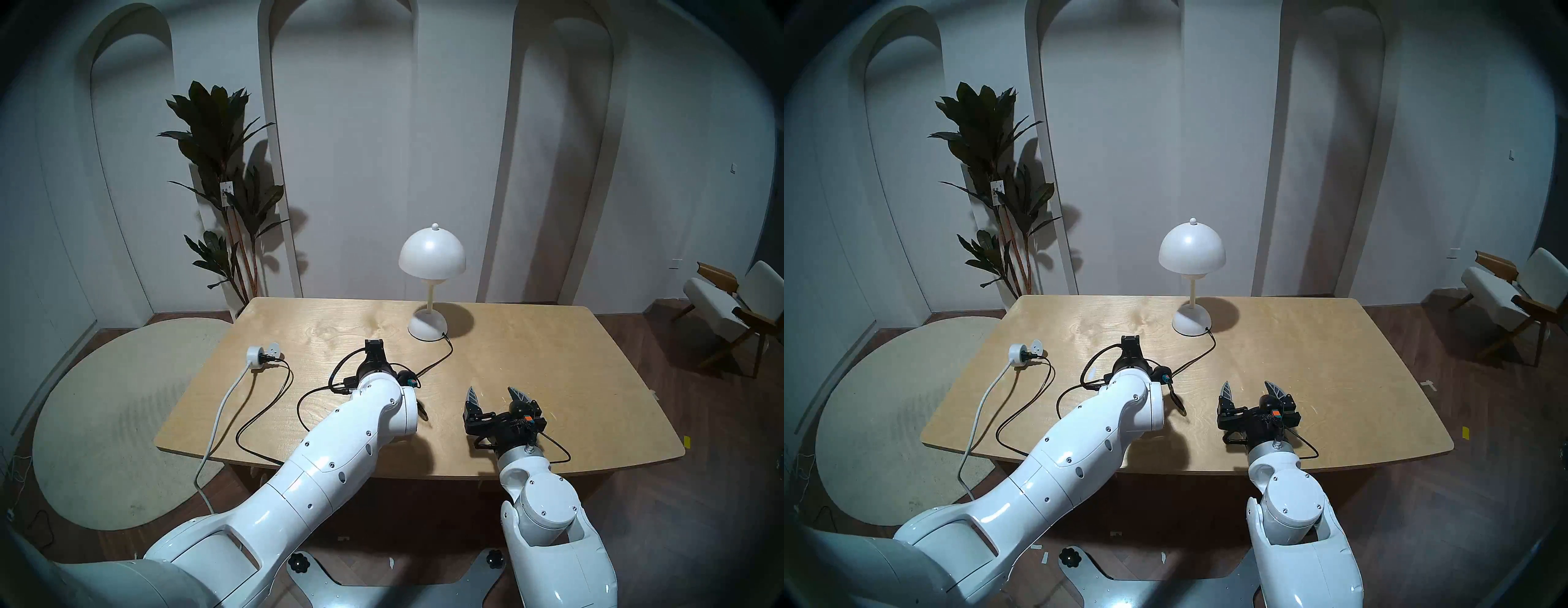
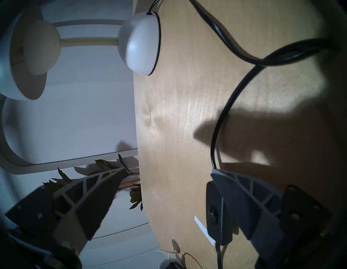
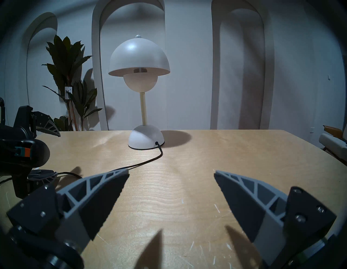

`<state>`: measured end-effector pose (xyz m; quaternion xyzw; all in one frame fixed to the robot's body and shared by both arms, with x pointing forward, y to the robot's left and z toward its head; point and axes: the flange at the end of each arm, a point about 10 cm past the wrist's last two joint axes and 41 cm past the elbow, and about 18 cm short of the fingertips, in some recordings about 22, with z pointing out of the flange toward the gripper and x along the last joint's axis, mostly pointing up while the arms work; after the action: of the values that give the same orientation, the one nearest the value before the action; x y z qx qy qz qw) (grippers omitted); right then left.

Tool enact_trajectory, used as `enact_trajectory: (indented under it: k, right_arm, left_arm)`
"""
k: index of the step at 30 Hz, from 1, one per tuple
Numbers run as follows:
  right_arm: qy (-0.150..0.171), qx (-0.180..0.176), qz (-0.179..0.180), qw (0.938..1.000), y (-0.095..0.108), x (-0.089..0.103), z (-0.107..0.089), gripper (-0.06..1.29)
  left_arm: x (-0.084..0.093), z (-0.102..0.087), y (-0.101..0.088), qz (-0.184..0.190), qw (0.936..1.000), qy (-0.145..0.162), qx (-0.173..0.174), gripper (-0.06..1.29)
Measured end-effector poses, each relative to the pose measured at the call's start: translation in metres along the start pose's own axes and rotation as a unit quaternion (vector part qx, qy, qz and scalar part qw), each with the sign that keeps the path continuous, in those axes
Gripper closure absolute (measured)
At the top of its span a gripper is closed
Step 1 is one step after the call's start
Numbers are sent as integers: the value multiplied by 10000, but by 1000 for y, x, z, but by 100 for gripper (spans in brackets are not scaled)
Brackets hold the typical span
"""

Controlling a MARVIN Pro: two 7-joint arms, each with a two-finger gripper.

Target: Turn on the table lamp by pressing the switch

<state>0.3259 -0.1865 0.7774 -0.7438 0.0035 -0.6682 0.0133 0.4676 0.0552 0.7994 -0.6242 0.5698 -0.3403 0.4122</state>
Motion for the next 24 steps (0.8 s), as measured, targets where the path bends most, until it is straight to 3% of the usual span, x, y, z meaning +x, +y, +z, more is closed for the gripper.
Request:
enact_trajectory:
  k: [7,12,18,24]
  right_arm:
    - [-1,0,0,10000,0,0,0,0]
    - [-2,0,0,10000,0,0,0,0]
    - [-2,0,0,10000,0,0,0,0]
    - [0,0,0,10000,0,0,0,0]
  left_arm:
    - [-12,-8,-27,-245,9991,-50,341,0]
    - [-30,-14,-47,-438,9970,-149,623,0]
    - [-56,-21,-56,-570,9951,-229,769,0]
    - [-76,-25,-52,-612,9956,-123,702,0]
